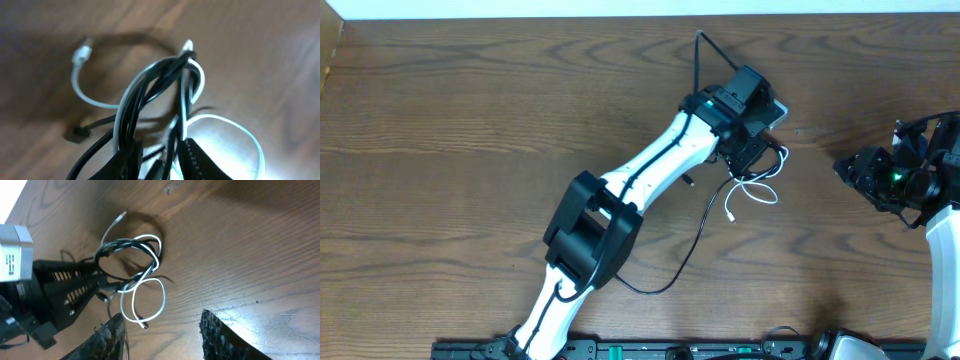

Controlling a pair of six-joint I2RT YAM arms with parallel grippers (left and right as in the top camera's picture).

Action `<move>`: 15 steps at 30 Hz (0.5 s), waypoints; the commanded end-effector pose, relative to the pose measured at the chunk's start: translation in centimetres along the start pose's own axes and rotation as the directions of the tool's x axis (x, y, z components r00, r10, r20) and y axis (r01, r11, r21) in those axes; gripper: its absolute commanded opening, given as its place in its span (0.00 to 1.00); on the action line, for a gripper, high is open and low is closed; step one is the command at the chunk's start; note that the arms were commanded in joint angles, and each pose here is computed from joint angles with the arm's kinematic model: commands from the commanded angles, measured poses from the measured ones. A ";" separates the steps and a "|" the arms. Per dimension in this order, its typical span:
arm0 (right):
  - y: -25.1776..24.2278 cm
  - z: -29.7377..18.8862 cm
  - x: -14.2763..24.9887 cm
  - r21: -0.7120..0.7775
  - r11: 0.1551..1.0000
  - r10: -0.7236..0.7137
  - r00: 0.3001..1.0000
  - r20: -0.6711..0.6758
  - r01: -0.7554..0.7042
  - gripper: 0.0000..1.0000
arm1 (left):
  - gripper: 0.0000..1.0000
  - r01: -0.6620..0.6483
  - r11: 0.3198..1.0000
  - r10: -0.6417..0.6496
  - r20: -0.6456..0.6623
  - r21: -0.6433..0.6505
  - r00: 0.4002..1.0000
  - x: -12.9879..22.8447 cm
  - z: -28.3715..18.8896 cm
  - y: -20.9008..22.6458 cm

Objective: Untangle cables

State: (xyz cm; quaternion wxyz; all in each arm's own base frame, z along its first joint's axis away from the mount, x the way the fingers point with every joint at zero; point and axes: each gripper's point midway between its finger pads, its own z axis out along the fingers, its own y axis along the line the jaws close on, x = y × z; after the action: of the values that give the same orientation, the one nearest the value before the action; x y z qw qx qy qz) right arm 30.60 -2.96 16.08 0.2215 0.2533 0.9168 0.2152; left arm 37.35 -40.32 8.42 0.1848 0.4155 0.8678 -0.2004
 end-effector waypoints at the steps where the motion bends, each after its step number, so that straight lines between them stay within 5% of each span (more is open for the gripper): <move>1: 0.1 -0.3 -0.4 0.000 1.000 -0.028 1.000 0.013 0.028 0.46 | 0.32 -0.017 0.996 0.017 0.002 -0.088 1.000 -0.2 0.2 1.7; 12: 0.0 -0.2 -0.4 0.002 1.000 -0.025 1.000 0.007 0.025 0.47 | 0.32 -0.007 0.990 -0.005 -0.083 -0.143 0.997 2.9 3.1 3.3; 15: 0.0 -0.2 -0.4 0.001 1.000 -0.026 1.000 0.008 0.026 0.47 | 0.23 -0.003 0.990 -0.013 -0.113 -0.140 0.994 3.9 3.9 3.4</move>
State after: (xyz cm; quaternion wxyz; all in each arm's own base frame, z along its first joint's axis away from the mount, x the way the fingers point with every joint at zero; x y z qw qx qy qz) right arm 30.61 -2.97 16.07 0.2225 0.2489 0.9180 0.2140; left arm 38.89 -39.03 5.74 0.1945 0.4083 0.8807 -0.1411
